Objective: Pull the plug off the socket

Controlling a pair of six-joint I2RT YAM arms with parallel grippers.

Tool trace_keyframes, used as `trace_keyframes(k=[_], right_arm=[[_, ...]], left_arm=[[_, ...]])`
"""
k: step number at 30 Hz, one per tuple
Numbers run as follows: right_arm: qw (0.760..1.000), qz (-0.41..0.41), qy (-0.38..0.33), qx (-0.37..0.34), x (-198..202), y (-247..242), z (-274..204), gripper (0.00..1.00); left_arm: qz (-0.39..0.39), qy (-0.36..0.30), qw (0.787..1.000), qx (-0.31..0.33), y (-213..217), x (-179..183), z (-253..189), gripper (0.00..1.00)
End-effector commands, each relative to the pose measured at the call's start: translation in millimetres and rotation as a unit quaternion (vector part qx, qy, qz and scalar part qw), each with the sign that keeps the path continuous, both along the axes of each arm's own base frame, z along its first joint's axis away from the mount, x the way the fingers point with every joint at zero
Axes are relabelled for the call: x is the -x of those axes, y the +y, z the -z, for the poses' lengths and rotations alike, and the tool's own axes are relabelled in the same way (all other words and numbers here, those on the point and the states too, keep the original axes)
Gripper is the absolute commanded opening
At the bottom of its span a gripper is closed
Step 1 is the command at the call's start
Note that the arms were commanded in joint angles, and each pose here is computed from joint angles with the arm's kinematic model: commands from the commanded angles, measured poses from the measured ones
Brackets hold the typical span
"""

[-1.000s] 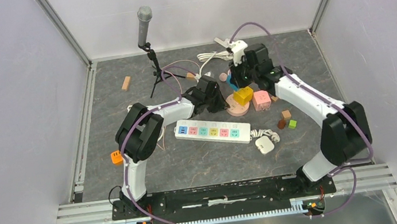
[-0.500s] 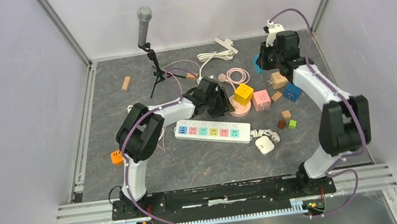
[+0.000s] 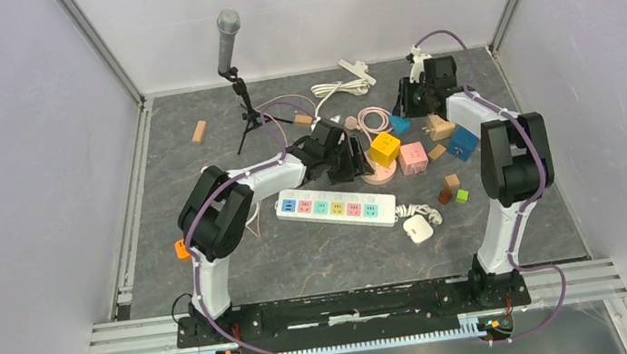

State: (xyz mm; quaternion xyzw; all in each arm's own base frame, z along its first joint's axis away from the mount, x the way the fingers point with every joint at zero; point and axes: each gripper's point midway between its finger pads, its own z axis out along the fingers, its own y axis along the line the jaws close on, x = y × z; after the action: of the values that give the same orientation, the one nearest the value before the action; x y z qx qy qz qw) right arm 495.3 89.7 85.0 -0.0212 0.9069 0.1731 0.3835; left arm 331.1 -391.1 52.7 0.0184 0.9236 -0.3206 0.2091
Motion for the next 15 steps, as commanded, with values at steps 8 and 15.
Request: trace_keyframes(k=[8,15], right_arm=[[0.996,0.007,-0.046,0.072,-12.1,-27.7,-25.5,0.71],[0.990,-0.052,-0.119,0.049,8.9,-6.2,-80.8,0.85]], left_arm=[[0.027,-0.067,0.997,0.019,-2.4,-4.4,-39.8,0.72],[0.003,-0.068,0.998,0.004,5.0,-8.7,-36.4,0.71]])
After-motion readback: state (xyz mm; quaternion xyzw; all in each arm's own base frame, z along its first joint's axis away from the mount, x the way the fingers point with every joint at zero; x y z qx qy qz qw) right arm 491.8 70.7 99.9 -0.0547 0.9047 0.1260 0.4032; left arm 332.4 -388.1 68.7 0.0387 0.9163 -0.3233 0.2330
